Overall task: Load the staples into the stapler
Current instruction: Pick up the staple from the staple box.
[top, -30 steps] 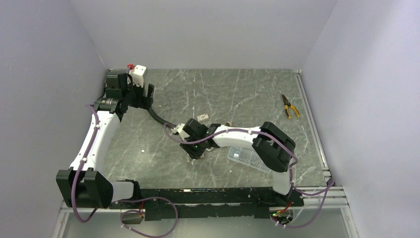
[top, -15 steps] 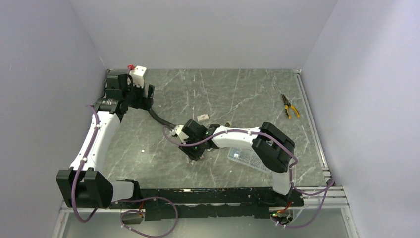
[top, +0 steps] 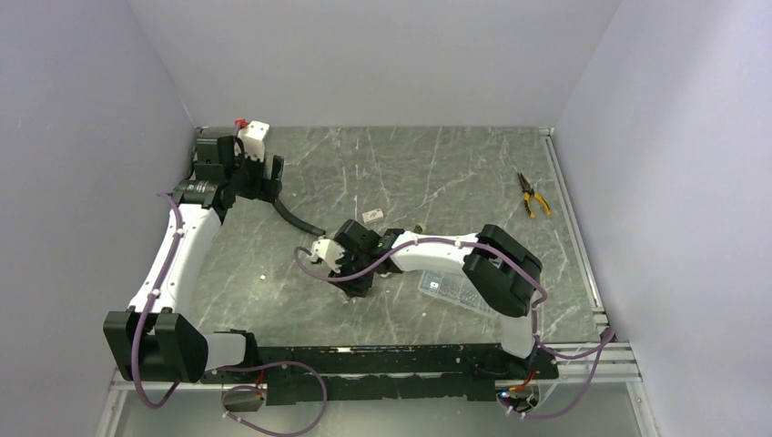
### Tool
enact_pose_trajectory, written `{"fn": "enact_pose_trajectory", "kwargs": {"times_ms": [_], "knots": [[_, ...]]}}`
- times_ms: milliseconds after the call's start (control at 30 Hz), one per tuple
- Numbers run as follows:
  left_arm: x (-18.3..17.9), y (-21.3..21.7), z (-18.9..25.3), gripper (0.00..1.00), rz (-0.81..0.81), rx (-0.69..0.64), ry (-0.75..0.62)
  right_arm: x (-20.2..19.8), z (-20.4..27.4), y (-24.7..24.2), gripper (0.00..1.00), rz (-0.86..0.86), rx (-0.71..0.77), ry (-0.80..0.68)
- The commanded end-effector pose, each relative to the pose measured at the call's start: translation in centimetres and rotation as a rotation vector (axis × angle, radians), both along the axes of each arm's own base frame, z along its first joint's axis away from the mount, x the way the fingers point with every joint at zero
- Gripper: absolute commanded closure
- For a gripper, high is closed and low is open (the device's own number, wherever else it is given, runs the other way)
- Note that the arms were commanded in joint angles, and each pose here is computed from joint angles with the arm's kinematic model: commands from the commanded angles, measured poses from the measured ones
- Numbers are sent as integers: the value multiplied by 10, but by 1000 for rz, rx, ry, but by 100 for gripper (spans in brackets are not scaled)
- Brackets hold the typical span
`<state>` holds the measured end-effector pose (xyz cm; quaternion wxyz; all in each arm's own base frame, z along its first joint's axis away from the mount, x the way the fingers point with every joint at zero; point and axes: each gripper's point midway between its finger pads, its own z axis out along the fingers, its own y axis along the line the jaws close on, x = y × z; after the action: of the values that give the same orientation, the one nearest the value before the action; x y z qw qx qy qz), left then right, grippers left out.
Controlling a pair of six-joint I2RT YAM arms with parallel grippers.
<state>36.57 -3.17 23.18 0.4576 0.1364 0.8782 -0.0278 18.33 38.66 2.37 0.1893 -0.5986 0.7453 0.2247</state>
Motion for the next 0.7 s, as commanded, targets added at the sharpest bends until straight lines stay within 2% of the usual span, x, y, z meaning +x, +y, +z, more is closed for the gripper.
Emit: {"fn": "enact_pose_trajectory", "kwargs": {"times_ms": [0, 233, 667], "knots": [[1, 0, 8, 4, 0, -11, -31, -3, 22, 13, 59, 170, 100, -58], [0, 1, 8, 4, 2, -5, -31, -2, 30, 12, 59, 290, 146, -88], [0, 3, 8, 4, 7, 6, -31, 3, 26, 7, 59, 470, 110, -172]]}}
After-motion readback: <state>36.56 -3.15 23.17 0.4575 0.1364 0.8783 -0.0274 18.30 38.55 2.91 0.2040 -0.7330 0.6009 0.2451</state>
